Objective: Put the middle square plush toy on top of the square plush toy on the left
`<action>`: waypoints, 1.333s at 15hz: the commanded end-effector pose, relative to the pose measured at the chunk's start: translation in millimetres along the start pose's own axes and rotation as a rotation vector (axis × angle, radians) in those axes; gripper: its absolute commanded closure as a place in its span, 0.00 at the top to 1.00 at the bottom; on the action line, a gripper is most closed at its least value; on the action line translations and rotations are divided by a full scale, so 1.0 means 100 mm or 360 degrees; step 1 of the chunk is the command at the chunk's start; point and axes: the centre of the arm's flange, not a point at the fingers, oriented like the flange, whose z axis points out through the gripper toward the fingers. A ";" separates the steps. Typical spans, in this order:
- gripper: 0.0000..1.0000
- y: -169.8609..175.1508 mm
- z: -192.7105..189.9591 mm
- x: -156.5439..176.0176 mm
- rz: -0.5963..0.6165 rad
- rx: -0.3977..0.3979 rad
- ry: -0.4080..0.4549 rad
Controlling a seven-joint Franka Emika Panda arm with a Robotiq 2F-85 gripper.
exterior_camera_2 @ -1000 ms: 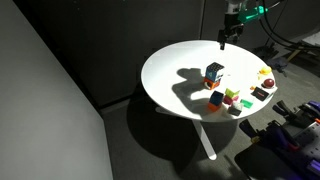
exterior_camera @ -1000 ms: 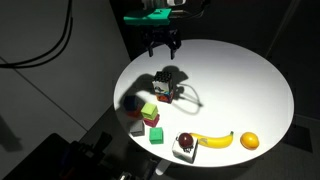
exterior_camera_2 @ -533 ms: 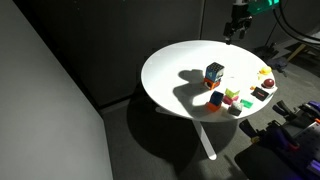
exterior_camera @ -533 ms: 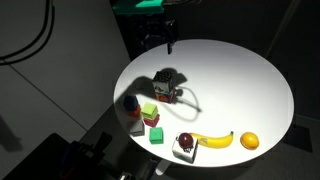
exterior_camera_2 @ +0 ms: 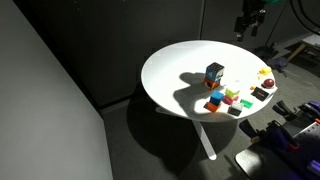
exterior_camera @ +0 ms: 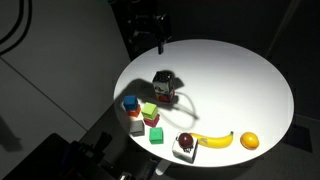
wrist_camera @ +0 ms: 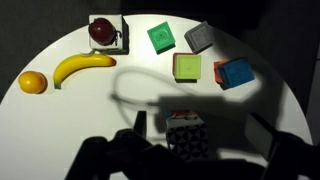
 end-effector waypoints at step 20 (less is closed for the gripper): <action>1.00 0.21 -0.44 -1.19 -0.0010 0.0048 0.0211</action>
